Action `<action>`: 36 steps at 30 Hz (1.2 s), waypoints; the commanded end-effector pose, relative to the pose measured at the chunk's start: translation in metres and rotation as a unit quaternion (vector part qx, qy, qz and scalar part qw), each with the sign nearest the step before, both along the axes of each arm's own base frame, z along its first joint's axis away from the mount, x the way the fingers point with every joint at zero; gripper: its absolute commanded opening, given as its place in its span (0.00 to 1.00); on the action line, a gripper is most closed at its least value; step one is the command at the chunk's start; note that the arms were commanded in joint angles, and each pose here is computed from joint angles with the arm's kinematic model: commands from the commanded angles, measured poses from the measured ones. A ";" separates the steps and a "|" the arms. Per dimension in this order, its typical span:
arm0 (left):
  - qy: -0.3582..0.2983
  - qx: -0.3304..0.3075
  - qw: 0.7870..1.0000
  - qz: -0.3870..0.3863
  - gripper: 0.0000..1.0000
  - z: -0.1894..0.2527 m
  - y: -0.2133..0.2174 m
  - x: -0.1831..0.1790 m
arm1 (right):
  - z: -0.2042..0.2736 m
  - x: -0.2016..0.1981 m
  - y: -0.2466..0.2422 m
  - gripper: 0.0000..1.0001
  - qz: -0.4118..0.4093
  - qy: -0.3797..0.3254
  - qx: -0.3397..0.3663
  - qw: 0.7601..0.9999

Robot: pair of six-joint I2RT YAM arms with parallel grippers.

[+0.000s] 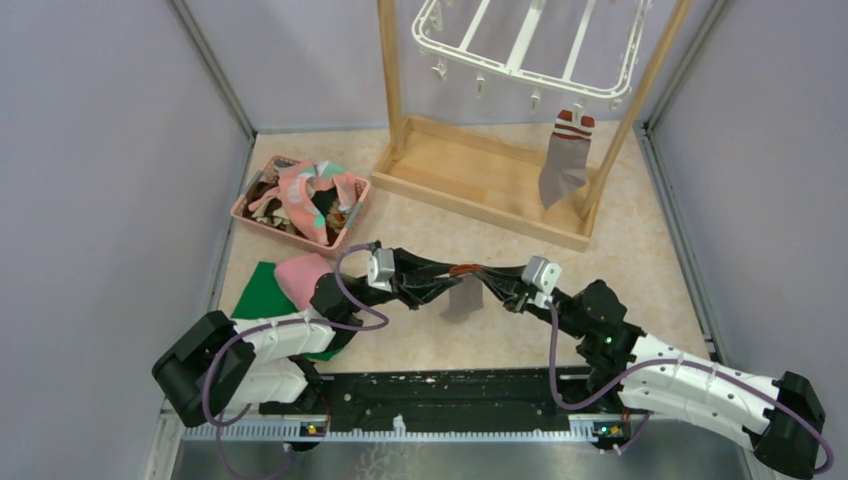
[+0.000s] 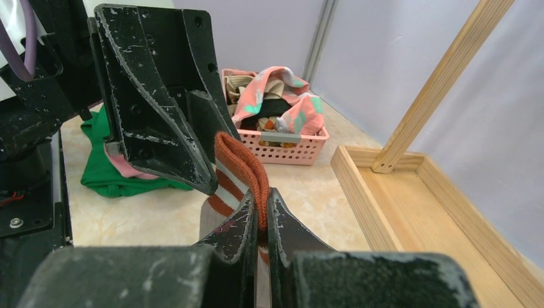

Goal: Clip the socks to the hanger
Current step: Pick up the sock from the bin.

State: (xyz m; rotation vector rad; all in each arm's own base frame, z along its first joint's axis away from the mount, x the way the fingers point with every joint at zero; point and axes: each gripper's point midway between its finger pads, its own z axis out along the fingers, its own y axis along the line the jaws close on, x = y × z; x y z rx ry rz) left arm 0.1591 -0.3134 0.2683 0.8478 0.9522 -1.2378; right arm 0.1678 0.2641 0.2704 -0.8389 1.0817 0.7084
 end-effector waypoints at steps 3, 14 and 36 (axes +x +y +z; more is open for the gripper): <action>-0.037 -0.036 0.999 -0.010 0.13 0.027 0.001 -0.005 | 0.024 0.001 -0.005 0.00 -0.008 -0.019 0.027 0.999; -0.033 -0.046 0.998 0.037 0.00 0.025 0.013 0.004 | 0.034 0.007 -0.017 0.32 -0.037 -0.022 0.061 0.997; -0.037 0.006 0.997 0.073 0.00 0.010 0.026 0.011 | 0.134 0.108 -0.066 0.90 -0.122 -0.147 0.178 0.965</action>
